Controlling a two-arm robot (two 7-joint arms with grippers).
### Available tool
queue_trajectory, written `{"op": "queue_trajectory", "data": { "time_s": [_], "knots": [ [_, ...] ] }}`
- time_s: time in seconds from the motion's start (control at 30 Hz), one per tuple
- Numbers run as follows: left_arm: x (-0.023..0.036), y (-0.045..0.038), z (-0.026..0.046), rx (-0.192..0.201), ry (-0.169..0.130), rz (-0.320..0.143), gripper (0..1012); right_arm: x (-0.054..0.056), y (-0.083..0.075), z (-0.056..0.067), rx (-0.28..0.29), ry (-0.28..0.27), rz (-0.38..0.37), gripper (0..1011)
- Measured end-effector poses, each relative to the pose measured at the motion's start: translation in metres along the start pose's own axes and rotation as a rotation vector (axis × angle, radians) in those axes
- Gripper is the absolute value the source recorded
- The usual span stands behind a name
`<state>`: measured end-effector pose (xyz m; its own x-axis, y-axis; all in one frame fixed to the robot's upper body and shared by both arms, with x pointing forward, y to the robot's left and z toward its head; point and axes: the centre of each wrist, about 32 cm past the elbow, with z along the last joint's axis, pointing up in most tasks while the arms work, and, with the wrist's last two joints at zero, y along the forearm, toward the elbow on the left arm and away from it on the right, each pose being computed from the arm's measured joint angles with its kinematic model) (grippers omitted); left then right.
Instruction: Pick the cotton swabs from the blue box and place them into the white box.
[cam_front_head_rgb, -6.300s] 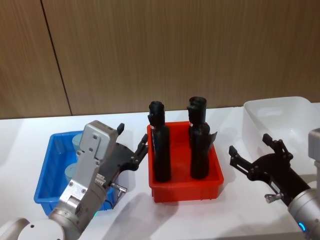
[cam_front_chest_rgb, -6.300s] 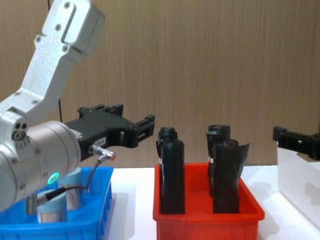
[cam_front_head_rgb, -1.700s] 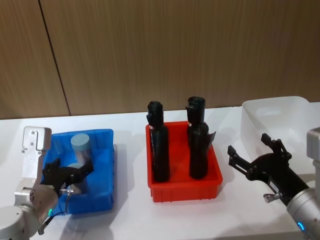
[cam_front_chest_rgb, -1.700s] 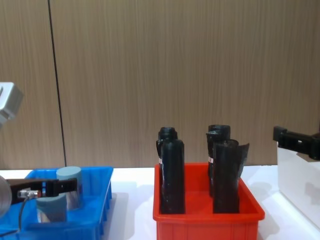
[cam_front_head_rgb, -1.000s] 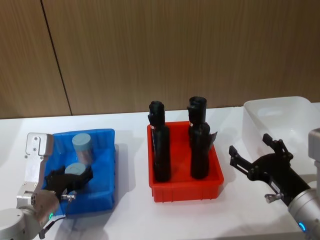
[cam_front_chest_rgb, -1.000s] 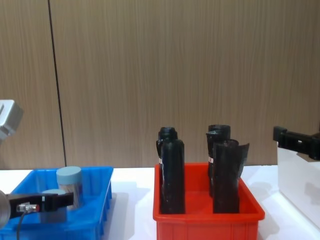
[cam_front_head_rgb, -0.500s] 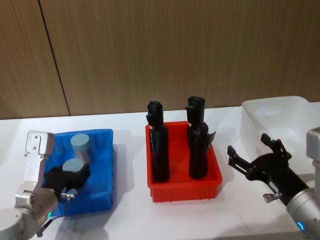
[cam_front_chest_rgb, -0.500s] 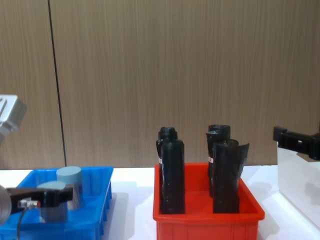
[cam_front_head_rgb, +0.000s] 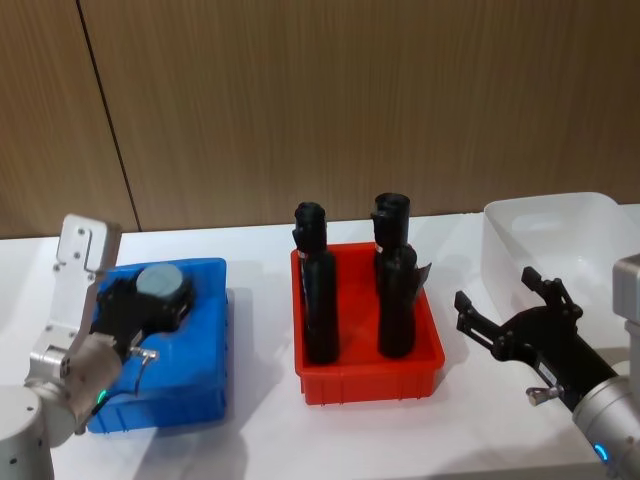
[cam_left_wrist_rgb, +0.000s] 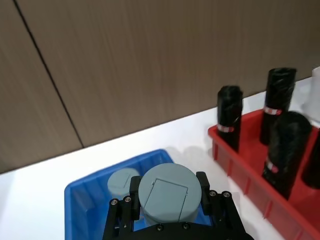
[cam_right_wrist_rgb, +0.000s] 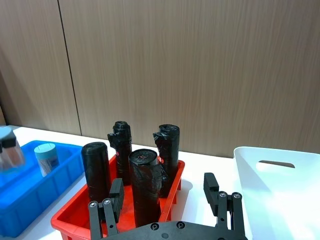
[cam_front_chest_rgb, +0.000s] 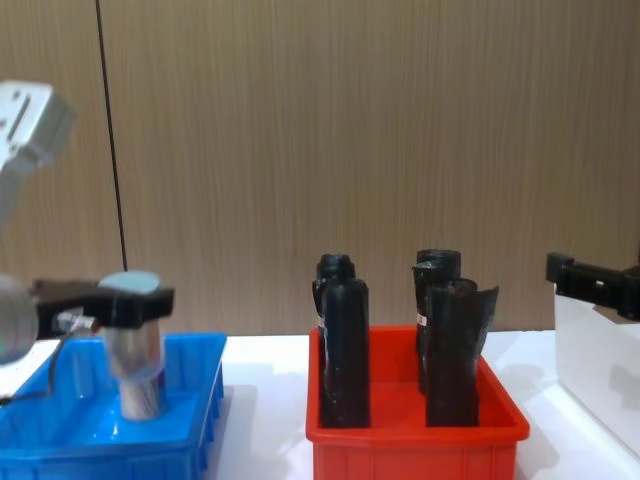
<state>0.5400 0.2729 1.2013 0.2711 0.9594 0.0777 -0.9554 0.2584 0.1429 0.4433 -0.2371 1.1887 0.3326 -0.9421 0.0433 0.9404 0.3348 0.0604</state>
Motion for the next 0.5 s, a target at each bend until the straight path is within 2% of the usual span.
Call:
{"op": "queue_trajectory", "data": {
  "time_s": [0.03,0.13,0.27,0.5],
  "knots": [
    [-0.0016,0.0011,0.0059,-0.014,-0.009,-0.015,669,0.000,0.000,0.000,0.000,0.000,0.000,1003],
    [-0.0035,0.0022,0.0131,-0.028,-0.018,-0.037,669,0.000,0.000,0.000,0.000,0.000,0.000,1003],
    [-0.0071,0.0032,0.0282,-0.053,-0.030,-0.092,669,0.000,0.000,0.000,0.000,0.000,0.000,1003],
    [-0.0122,0.0010,0.0470,-0.065,-0.022,-0.175,669,0.000,0.000,0.000,0.000,0.000,0.000,1003]
  ]
}}
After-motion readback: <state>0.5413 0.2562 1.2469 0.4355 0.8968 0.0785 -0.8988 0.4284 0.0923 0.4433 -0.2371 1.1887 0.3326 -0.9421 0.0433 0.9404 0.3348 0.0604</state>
